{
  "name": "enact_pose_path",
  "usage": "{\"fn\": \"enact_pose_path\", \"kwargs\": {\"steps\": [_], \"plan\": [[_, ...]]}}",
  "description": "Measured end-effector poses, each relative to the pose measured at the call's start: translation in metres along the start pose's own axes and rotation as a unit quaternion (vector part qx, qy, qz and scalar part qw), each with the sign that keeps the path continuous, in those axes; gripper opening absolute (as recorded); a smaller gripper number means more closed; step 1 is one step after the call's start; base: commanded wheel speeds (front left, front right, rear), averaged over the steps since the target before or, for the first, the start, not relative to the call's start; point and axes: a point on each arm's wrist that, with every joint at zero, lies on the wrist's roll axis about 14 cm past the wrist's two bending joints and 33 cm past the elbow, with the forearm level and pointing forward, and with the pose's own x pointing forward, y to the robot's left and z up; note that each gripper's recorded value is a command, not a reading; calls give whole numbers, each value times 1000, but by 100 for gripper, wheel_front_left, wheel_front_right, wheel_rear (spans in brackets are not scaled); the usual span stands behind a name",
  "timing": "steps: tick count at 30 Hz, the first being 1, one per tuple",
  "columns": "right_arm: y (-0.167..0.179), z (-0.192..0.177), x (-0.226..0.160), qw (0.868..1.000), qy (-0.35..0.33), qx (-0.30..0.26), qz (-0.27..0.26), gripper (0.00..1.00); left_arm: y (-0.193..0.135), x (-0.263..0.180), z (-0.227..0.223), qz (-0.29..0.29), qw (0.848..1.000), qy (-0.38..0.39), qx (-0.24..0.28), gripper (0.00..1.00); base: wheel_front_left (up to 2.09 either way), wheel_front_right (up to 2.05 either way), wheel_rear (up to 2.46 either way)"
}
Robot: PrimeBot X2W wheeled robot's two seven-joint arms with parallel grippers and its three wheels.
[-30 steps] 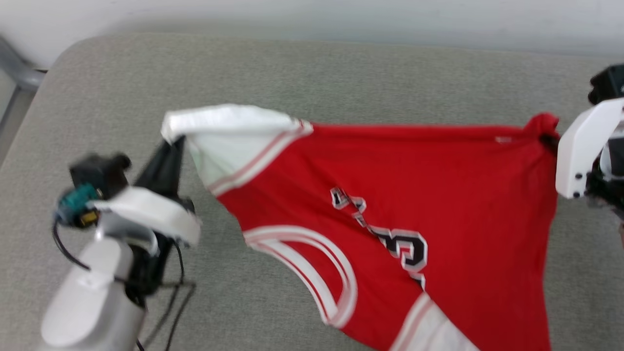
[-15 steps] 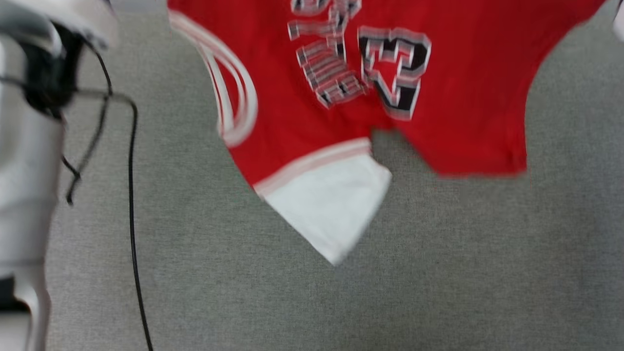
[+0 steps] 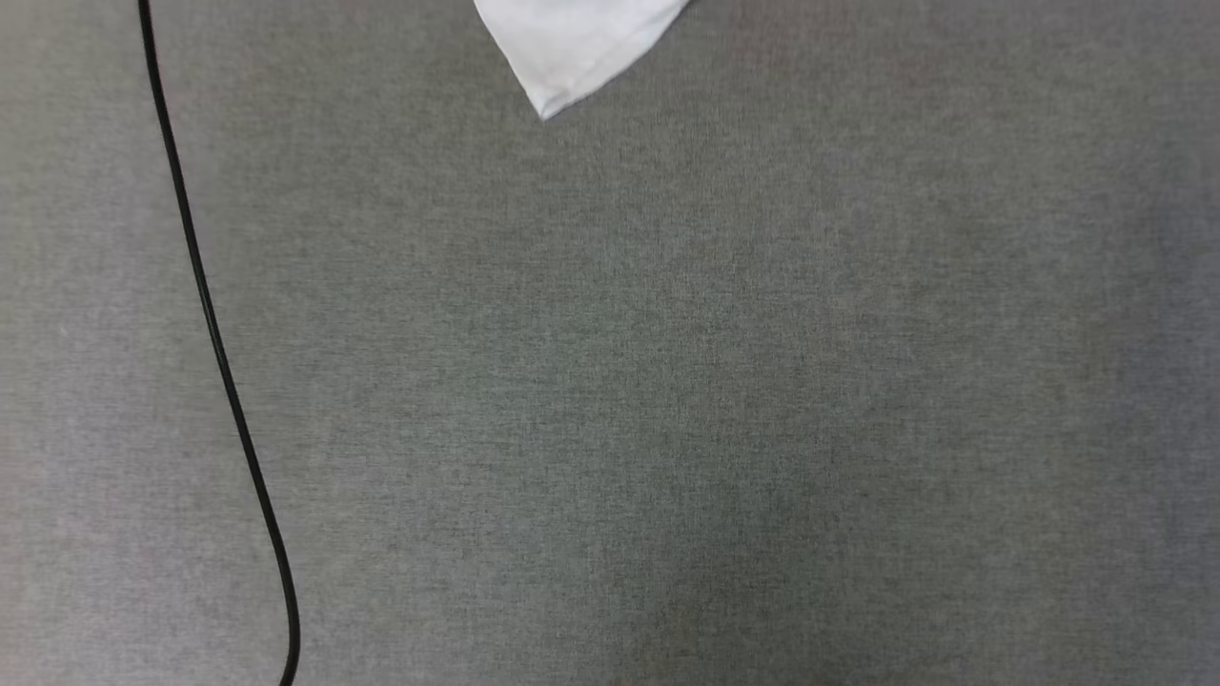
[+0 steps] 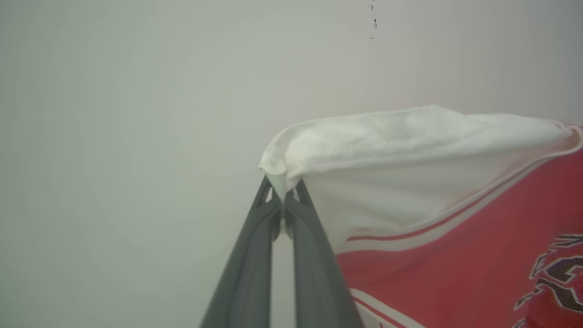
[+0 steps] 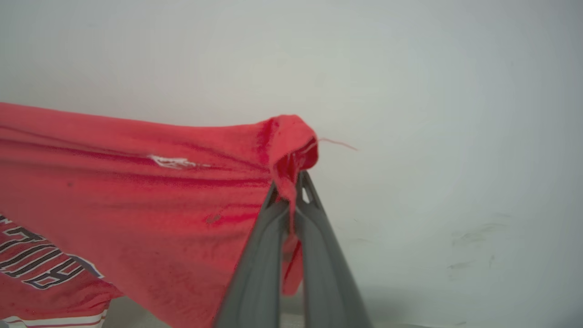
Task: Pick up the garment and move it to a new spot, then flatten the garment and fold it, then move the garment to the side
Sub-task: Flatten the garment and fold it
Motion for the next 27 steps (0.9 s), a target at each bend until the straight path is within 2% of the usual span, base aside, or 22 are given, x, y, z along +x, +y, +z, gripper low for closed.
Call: {"fn": "enact_pose_path", "kwargs": {"steps": [5, 11, 15, 20, 23, 27], "plan": [[13, -26, 22, 1000, 9, 5, 11, 0, 6, 10, -39, 10, 999, 31, -9, 0, 0, 0, 0], [32, -100, 40, 997, 69, 15, 29, 0, 5, 3, -116, 26, 994, 90, -55, 0, 0, 0, 0], [40, -145, 39, 993, 110, 36, 37, 0, 2, -24, -173, 41, 983, 153, -88, 0, 0, 0, 0], [49, -198, 24, 984, 163, 46, 47, 0, -10, -56, -211, 45, 972, 199, -115, 0, 0, 0, 0], [53, -232, -1, 977, 201, 48, 54, 0, -19, -90, -232, 47, 962, 233, -132, 0, 0, 0, 0], [57, -254, -39, 970, 229, 51, 64, 0, -23, -138, -243, 53, 951, 263, -152, 0, 0, 0, 0]]}}
